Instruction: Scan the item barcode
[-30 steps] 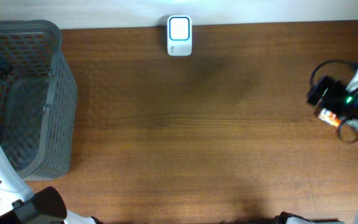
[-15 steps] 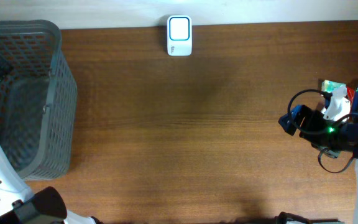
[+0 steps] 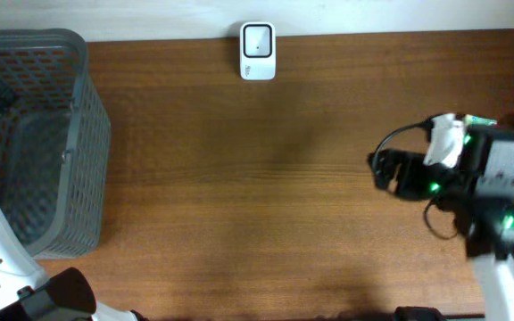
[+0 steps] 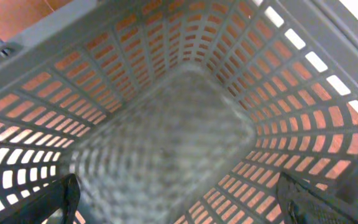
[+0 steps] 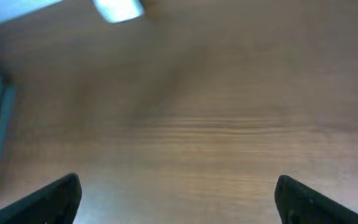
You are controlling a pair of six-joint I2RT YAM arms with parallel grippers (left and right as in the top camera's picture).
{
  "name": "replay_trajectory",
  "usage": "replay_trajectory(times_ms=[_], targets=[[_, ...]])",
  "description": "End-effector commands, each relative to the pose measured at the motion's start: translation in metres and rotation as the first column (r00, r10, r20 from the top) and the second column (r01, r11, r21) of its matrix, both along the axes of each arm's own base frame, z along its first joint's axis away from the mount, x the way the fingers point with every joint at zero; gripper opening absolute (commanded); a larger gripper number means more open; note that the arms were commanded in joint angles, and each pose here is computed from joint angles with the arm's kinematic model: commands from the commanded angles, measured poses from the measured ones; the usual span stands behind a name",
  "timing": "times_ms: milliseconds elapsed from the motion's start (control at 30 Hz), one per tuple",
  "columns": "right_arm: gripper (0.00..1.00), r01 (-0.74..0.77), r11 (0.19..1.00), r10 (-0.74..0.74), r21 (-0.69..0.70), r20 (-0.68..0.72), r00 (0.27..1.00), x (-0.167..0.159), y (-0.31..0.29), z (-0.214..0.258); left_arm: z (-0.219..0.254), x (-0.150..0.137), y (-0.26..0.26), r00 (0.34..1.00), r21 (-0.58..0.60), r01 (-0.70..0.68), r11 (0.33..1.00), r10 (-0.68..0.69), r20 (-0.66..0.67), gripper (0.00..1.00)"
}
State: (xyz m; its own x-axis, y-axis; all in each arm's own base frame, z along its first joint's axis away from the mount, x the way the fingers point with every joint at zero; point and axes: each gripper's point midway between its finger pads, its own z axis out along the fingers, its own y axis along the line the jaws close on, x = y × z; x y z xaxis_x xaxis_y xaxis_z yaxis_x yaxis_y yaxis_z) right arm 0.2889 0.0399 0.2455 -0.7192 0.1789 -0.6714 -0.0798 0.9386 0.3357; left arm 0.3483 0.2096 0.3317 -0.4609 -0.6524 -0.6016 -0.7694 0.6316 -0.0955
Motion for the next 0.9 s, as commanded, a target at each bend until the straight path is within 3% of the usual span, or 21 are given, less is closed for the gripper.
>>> replay_trajectory(times_ms=[0,133,367,633,867], targets=[[0.98,-0.107,0.992,0.116,-0.07,0.139,0.983,-0.03,0.026,0.012,0.001,-0.001,0.003,1.0,0.0,-0.017,1.0,0.017,0.005,0.99],[0.98,-0.13,0.988,0.148,-0.085,0.26,0.954,-0.069,0.032,0.037,0.001,-0.001,0.003,1.0,0.0,-0.017,1.0,0.017,0.005,0.99],[0.98,-0.019,0.989,0.061,-0.144,0.29,0.955,-0.087,0.009,0.014,0.001,-0.001,0.003,1.0,0.0,-0.017,1.0,0.017,0.005,0.99],[0.98,-0.041,0.993,0.088,-0.109,0.471,0.878,-0.068,0.019,-0.042,0.001,-0.001,0.003,1.0,0.0,-0.017,1.0,0.017,0.005,0.99],[0.99,-0.027,0.982,0.141,-0.188,0.628,0.766,-0.064,0.019,-0.048,0.001,-0.001,0.003,1.0,0.0,-0.017,1.0,0.017,0.005,0.99]])
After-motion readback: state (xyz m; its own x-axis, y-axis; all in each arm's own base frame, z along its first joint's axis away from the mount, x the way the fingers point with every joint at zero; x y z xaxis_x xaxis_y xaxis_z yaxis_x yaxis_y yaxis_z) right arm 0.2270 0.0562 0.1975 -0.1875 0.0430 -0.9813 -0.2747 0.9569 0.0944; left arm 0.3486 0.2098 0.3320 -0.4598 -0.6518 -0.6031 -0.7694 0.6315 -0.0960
